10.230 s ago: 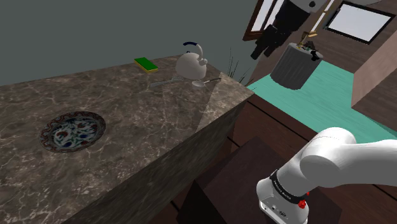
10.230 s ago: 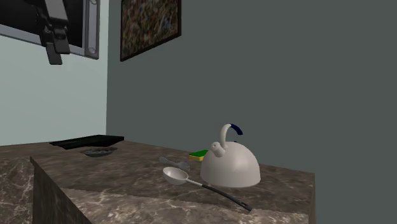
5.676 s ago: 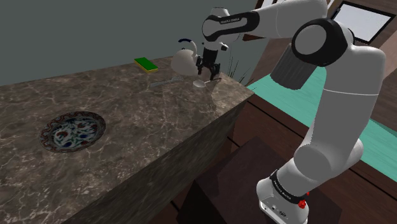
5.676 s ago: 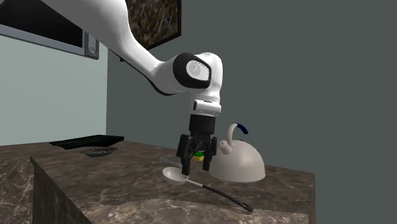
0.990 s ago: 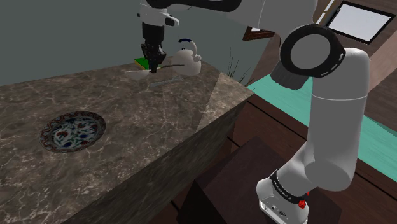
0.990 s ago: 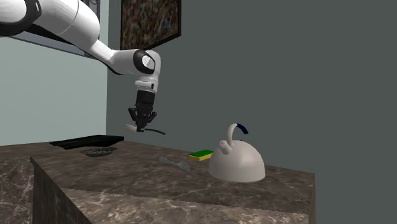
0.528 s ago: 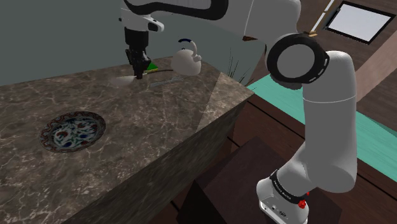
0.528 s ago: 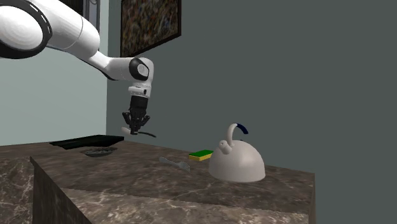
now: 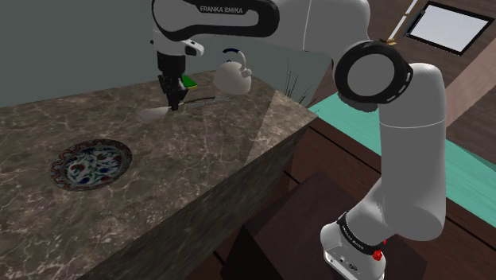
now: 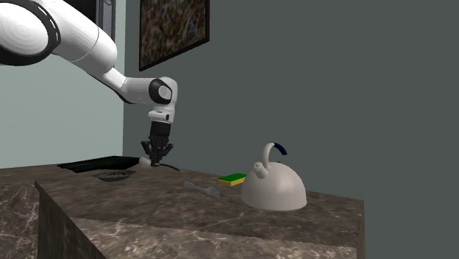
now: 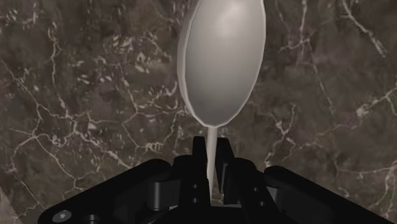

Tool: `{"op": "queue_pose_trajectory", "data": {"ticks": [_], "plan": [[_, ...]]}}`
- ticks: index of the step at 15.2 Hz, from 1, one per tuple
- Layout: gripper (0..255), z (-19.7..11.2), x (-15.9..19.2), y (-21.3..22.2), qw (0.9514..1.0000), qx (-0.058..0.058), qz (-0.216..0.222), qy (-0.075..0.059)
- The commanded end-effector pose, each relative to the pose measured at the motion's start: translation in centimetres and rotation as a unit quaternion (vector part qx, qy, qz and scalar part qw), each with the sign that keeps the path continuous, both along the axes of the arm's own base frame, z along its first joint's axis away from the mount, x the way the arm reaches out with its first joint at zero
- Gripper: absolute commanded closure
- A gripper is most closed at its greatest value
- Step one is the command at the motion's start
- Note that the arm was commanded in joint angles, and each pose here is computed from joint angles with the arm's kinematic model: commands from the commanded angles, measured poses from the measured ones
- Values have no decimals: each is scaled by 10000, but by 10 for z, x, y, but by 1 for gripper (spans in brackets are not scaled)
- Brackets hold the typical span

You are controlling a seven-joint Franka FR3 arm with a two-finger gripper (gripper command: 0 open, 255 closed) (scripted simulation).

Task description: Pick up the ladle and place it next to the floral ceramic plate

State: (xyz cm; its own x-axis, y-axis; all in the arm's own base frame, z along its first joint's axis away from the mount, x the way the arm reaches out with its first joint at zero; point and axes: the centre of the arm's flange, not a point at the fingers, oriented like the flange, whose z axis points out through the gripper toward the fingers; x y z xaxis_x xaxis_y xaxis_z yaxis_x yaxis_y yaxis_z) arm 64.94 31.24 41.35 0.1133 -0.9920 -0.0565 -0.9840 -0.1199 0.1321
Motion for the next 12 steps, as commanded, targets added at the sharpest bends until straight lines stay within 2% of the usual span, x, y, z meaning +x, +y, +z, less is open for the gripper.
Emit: {"op": "queue_pose_trajectory", "data": {"ticks": [1, 9, 12], "plan": [[255, -10, 0, 1, 10000, 1, 1, -3], [255, -53, 0, 1, 10000, 1, 1, -3], [255, -53, 0, 1, 10000, 1, 1, -3]]}}
